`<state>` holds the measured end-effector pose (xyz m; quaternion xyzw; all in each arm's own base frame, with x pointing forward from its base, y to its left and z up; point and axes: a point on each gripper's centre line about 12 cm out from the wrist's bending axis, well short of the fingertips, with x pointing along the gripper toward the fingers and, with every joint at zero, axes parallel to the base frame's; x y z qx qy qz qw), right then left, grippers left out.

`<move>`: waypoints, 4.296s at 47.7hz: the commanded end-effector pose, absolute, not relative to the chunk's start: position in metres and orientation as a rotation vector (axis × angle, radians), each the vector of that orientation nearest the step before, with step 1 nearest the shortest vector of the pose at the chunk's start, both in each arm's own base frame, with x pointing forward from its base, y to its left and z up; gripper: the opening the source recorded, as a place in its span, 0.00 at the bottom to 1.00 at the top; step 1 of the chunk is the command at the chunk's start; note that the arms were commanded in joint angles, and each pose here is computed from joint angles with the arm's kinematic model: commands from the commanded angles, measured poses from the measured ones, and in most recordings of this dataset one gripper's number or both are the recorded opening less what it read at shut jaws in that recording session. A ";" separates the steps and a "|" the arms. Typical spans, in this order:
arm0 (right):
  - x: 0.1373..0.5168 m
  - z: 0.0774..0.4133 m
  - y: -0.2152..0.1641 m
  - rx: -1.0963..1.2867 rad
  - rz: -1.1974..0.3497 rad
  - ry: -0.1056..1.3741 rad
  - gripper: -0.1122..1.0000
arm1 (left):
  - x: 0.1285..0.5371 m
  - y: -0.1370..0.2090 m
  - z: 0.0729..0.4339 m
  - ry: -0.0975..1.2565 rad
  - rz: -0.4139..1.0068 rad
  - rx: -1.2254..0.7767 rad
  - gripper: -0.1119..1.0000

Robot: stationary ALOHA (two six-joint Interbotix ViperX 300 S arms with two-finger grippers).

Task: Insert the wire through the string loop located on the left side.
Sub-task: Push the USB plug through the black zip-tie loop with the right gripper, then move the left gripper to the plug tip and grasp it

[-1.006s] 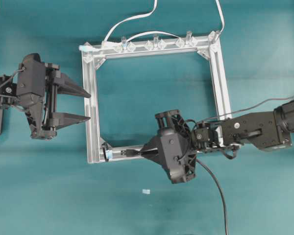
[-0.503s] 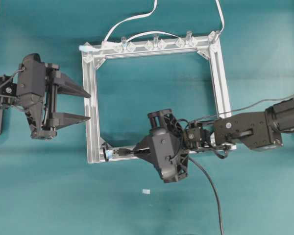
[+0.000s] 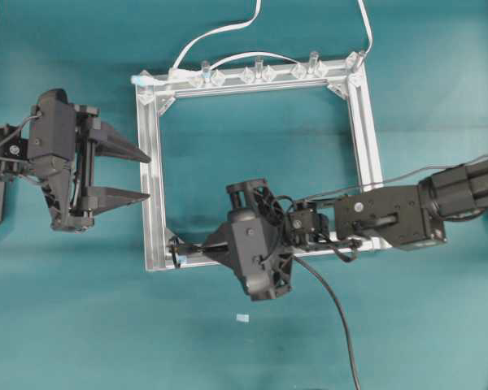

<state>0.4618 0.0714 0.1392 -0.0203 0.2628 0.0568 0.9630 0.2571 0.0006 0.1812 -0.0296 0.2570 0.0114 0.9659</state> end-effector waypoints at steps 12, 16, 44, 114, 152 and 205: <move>0.482 0.155 0.075 -0.058 0.130 0.493 0.19 | 0.259 0.000 0.187 0.497 0.018 -0.053 0.72; 0.485 0.156 0.076 -0.058 0.130 0.488 0.19 | 0.259 0.000 0.187 0.497 0.018 -0.053 0.72; 0.496 0.157 0.074 -0.055 0.124 0.473 0.19 | 0.259 -0.001 0.188 0.496 0.016 -0.052 0.72; 0.496 0.158 0.076 -0.072 0.133 0.471 0.19 | 0.276 -0.063 0.170 0.705 -0.144 -0.123 0.75; 0.496 0.158 0.076 -0.075 0.135 0.471 0.19 | 0.303 -0.077 0.138 0.818 -0.113 -0.189 0.90; 0.493 0.154 0.075 -0.066 0.134 0.493 0.18 | 0.300 -0.073 0.130 0.871 -0.096 -0.184 0.28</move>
